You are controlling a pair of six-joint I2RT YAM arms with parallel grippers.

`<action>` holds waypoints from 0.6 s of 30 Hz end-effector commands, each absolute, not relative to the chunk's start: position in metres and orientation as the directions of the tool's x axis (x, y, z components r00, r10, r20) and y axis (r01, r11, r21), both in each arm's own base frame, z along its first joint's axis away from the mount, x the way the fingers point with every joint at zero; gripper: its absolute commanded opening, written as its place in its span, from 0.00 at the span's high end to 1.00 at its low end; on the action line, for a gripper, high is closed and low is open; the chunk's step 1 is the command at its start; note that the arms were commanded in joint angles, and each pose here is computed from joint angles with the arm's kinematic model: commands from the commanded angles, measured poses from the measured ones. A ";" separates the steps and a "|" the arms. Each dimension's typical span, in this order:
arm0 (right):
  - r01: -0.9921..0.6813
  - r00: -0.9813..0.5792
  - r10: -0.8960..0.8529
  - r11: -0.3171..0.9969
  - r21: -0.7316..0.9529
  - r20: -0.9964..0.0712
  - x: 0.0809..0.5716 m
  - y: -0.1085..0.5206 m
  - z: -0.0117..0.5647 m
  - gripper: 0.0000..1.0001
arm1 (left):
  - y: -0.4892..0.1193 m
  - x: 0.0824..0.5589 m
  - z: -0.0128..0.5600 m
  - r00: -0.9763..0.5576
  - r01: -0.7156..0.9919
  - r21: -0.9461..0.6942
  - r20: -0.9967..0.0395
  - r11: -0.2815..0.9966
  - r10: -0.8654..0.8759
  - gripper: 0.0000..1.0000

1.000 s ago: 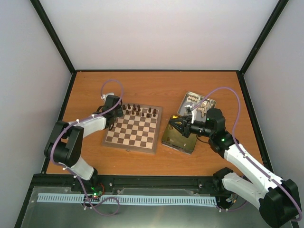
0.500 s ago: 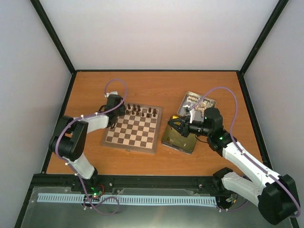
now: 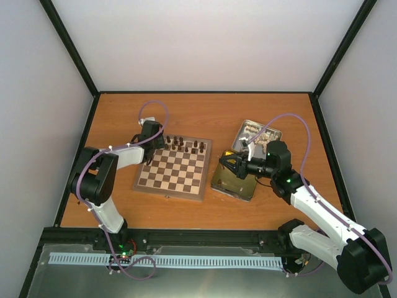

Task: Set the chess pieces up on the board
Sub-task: Place the chess piece on the chessboard.

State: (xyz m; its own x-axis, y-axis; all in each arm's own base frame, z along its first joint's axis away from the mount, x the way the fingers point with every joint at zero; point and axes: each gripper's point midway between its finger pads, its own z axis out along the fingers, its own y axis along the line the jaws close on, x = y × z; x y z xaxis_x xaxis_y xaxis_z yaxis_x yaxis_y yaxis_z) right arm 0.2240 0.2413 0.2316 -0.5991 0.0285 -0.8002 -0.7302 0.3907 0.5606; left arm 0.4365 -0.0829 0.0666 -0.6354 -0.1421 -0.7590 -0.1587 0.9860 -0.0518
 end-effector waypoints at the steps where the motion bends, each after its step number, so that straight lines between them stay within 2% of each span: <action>1: -0.754 -0.572 0.041 0.367 0.544 -0.820 0.223 0.244 0.247 0.94 | -0.084 0.439 0.087 -0.613 -0.169 -0.094 -0.770 0.981 -0.179 0.58; 9: -0.754 -0.572 0.043 0.366 0.546 -0.819 0.220 0.242 0.248 0.94 | -0.069 0.437 0.140 -0.606 -0.262 -0.164 -0.739 0.951 -0.294 0.50; 18: -0.719 -0.588 0.055 0.421 0.553 -0.807 0.229 0.239 0.242 0.93 | -0.081 0.423 0.168 -0.629 -0.213 -0.264 -0.700 0.941 -0.339 0.52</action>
